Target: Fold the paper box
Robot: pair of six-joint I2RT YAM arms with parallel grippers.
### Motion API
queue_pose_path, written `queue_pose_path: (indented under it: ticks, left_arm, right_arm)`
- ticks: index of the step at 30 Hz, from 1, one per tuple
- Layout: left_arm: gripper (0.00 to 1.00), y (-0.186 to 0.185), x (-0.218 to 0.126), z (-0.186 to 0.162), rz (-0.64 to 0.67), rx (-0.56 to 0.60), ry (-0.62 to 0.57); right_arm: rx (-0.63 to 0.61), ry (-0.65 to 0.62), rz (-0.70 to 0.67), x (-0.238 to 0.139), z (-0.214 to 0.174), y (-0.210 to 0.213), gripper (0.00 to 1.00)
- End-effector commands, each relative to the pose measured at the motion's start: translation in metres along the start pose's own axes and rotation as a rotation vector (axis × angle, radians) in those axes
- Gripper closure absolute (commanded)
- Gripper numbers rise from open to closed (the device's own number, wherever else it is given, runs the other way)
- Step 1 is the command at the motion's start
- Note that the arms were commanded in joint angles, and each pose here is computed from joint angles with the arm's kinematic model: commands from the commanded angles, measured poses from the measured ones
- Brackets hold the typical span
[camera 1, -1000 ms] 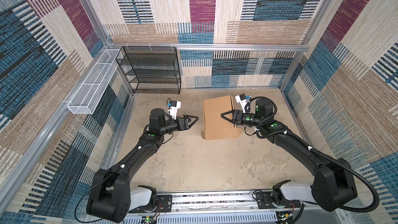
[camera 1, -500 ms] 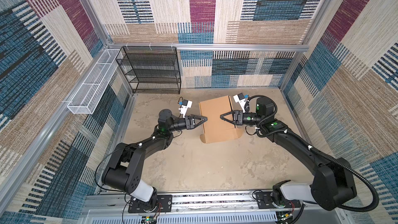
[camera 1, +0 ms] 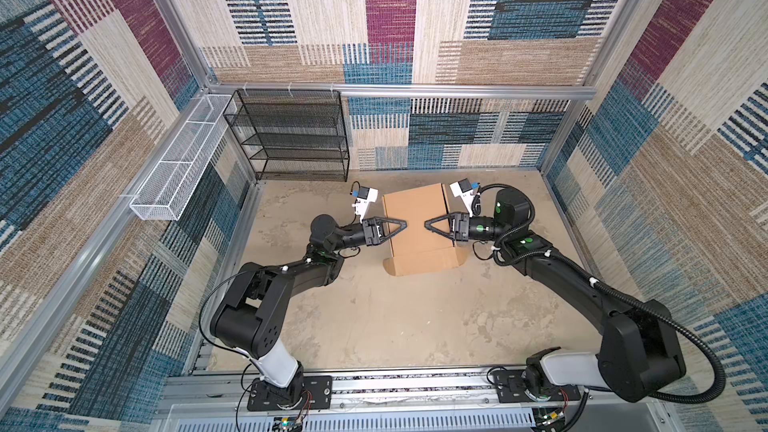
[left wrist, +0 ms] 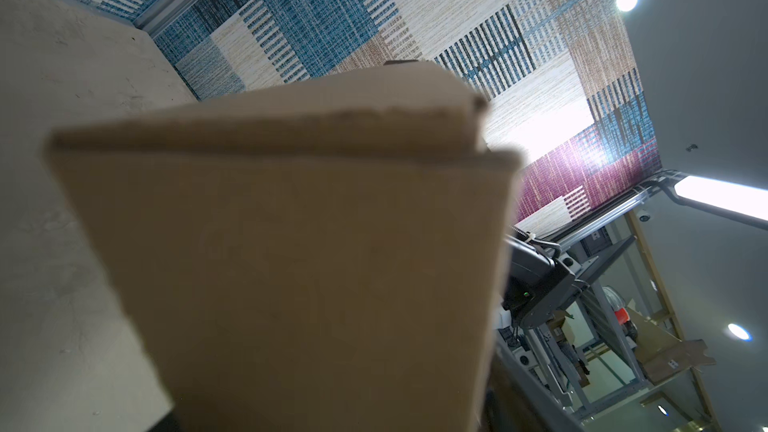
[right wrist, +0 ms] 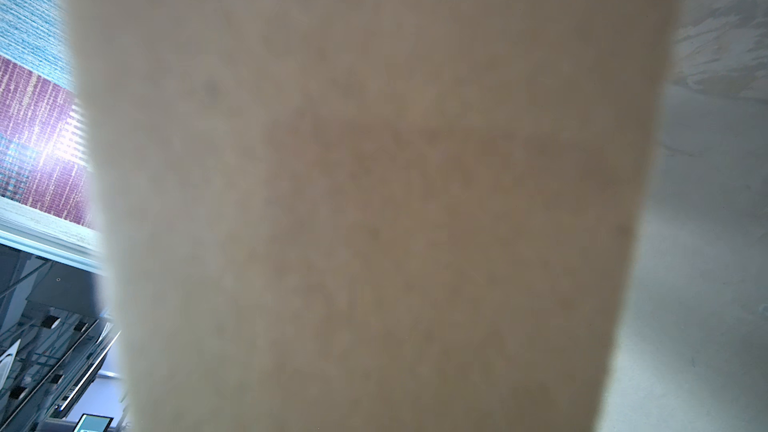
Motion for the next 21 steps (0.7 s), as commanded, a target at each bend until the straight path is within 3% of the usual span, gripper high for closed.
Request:
queue_pose_path:
  ticks: [1, 14, 21]
  left_arm:
    - [0.23, -0.017, 0.003, 0.007, -0.064, 0.058, -0.016]
    - [0.24, -0.026, 0.019, 0.009, -0.103, 0.064, 0.003]
    - [0.38, -0.022, 0.022, 0.011, -0.104, 0.057, 0.006]
  right_arm:
    - [-0.028, -0.011, 0.036, 0.001, 0.005, 0.006, 0.46]
    - [-0.028, -0.015, 0.043, 0.004, 0.011, 0.006, 0.46]
    - [-0.020, -0.014, 0.049, 0.005, 0.011, 0.006, 0.46]
Point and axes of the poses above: each gripper's point midway between its finger pads, its own x axis out along the fingers, its own y axis along the line the jaws close on, z = x × y, the point moved 6 cm from there along -x, back along the fingers, and after that the axes turned 5 degrees about x, right-handed, at the moved point
